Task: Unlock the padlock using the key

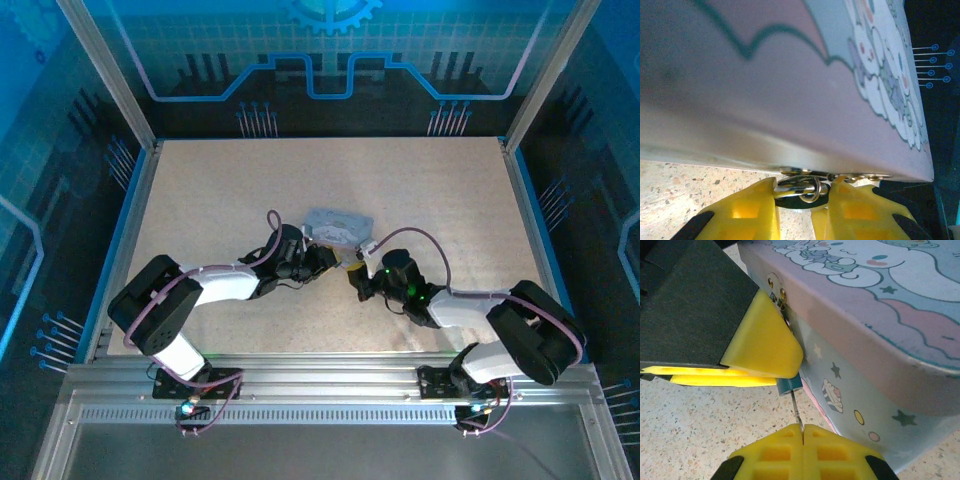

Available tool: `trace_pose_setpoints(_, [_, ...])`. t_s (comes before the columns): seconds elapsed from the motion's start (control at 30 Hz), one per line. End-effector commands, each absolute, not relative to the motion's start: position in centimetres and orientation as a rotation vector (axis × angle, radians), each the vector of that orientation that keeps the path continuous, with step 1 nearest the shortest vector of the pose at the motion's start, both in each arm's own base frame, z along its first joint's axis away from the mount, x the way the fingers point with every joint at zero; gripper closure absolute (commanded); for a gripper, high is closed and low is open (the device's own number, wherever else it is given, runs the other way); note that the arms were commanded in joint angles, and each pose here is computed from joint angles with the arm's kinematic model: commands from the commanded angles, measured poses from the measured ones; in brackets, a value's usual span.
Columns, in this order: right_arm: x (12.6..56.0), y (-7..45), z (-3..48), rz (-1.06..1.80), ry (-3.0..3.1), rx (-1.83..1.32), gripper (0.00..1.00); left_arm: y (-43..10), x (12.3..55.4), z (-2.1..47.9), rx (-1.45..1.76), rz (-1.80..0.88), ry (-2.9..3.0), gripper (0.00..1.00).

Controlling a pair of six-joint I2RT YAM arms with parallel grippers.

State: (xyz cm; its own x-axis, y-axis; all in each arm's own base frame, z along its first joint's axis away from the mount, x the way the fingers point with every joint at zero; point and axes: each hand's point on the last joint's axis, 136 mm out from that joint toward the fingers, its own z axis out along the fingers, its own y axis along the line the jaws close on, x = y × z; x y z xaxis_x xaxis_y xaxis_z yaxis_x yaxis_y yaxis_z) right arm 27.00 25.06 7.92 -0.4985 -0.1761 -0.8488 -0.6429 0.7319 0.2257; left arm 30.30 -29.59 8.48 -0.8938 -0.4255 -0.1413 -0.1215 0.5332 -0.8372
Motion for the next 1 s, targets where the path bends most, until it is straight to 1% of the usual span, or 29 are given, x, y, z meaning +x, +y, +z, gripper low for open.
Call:
trace_pose_setpoints(0.0, [27.9, 26.6, 11.0, 0.743, 1.927, -0.601, 0.98, -30.7, 29.6, 11.2, -0.405, -1.425, 2.389, 0.83])
trace_pose_setpoints(0.47, [28.1, 27.1, 11.5, 0.782, 1.901, -0.587, 0.98, -30.9, 29.9, 12.2, -0.42, -1.447, 2.352, 0.83])
trace_pose_setpoints(0.77, [29.4, 26.8, 11.4, 0.753, 1.893, -0.567, 0.98, -30.8, 29.2, 12.1, -0.402, -1.449, 2.376, 0.83])
trace_pose_setpoints(0.97, [29.8, 26.9, 12.0, 0.786, 1.868, -0.559, 0.98, -30.6, 29.0, 11.9, -0.385, -1.427, 2.397, 0.83])
